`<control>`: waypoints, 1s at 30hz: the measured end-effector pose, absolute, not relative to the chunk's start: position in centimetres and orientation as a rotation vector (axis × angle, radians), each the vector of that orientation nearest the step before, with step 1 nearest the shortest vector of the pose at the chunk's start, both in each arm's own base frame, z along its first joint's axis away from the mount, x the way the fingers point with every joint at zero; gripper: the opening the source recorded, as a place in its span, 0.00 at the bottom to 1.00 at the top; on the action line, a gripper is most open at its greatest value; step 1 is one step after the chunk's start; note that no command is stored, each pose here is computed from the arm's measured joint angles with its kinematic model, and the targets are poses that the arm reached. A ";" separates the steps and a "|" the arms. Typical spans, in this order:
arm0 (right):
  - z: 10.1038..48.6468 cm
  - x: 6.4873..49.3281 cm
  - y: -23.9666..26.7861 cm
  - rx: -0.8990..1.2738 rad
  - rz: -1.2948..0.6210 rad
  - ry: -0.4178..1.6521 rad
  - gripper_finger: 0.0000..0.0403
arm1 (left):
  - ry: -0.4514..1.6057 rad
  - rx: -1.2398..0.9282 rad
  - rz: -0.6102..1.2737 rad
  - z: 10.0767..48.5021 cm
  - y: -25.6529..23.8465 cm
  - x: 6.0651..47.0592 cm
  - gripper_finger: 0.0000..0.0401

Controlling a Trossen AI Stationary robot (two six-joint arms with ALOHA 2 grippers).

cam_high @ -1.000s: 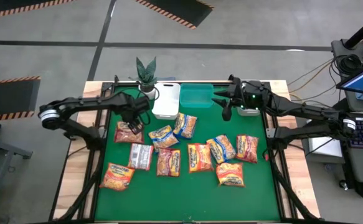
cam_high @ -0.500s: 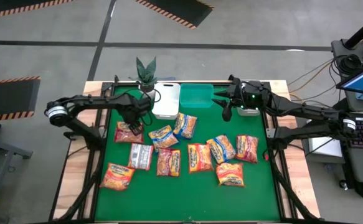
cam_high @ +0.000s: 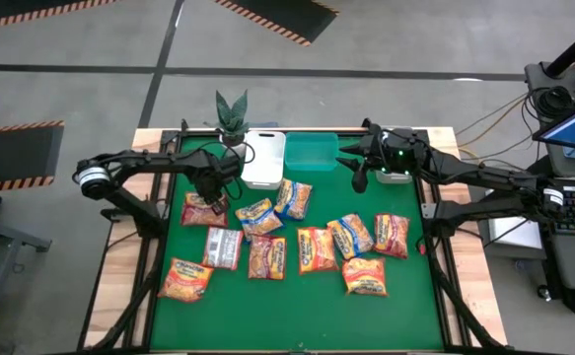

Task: Sort Maruchan noodles
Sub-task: Put the red noodle pack into the white bin

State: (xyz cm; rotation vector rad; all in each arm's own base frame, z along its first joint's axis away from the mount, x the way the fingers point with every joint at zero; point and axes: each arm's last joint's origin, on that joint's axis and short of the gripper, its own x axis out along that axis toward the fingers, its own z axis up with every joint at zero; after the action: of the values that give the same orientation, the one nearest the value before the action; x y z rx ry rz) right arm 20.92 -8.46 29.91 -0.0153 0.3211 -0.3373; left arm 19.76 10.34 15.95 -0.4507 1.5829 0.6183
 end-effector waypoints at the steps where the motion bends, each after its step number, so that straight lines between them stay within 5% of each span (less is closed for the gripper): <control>1: 29.9 20.9 -8.5 -0.015 -0.338 0.321 0.33 | 1.582 -0.456 0.624 15.9 10.3 19.8 0.06; 19: 29.9 20.9 -8.5 -0.001 -0.339 0.318 0.33 | 1.396 -0.393 0.553 18.1 5.2 21.6 0.00; 30: 29.9 20.9 -8.5 0.017 -0.342 0.314 0.33 | 1.088 -0.203 0.190 21.9 -1.6 22.4 0.00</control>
State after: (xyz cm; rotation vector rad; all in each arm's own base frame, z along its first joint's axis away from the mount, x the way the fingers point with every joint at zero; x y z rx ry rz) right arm 20.92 -8.46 29.92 0.0174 0.3145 -0.3424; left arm 22.37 -1.64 21.88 -0.2030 1.0880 0.1895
